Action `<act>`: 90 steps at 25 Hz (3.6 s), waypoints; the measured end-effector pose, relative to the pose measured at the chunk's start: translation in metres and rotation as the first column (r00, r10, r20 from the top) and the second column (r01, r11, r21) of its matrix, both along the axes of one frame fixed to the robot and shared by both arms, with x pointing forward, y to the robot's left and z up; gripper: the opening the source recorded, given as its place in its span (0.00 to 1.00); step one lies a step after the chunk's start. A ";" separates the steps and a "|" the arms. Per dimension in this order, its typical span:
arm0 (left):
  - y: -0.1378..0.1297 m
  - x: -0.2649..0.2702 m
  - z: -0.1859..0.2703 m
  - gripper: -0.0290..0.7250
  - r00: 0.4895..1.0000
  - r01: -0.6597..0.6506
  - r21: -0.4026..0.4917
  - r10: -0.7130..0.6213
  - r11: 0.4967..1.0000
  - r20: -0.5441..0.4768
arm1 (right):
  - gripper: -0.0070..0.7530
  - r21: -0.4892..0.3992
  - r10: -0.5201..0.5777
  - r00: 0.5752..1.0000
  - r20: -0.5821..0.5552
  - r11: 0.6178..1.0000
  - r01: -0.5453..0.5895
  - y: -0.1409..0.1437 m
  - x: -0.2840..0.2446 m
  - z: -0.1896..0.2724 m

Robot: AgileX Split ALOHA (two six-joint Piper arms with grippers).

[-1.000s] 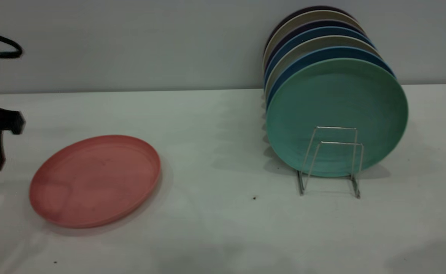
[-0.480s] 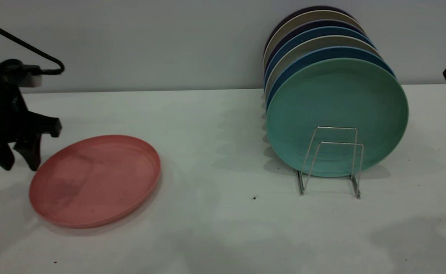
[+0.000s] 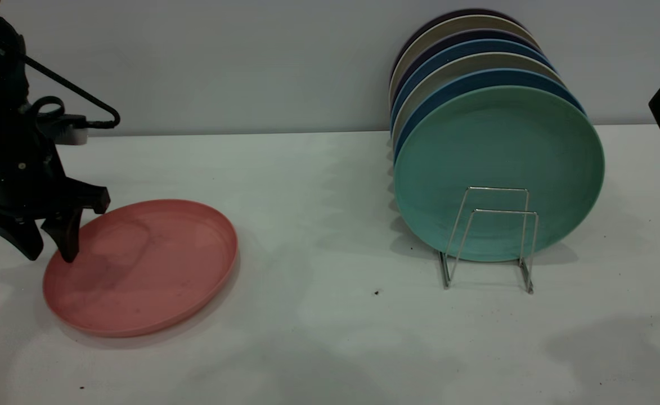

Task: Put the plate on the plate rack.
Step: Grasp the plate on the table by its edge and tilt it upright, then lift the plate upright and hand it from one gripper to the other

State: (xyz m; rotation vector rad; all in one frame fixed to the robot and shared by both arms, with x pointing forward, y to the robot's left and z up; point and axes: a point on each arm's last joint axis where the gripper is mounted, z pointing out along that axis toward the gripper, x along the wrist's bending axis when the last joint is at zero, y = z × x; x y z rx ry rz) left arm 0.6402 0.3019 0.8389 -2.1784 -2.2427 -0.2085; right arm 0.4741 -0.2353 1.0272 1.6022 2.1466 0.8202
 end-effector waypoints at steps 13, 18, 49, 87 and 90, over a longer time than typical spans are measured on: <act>0.000 0.000 -0.024 0.59 0.999 0.032 0.000 -0.032 0.999 -0.040 | 0.51 0.003 -0.003 1.000 0.010 1.000 0.003 0.000 0.001 0.001; -0.001 0.001 -0.030 0.52 0.999 0.035 -0.004 -0.035 0.999 -0.023 | 0.51 0.005 -0.004 1.000 0.010 1.000 0.004 0.000 0.001 0.001; -0.065 0.005 0.071 0.06 0.830 0.529 0.099 -0.538 0.843 0.146 | 0.51 0.061 0.163 0.986 -0.041 0.985 -0.160 0.012 -0.008 0.000; -0.190 -0.076 0.139 0.06 0.323 0.933 -0.269 -0.887 0.239 0.331 | 0.63 0.329 0.400 0.910 -0.111 0.879 -0.346 0.052 0.032 -0.075; -0.190 -0.076 0.139 0.06 0.323 0.933 -0.268 -0.886 0.239 0.332 | 0.63 0.363 0.411 0.903 -0.123 0.866 -0.344 0.055 0.033 -0.082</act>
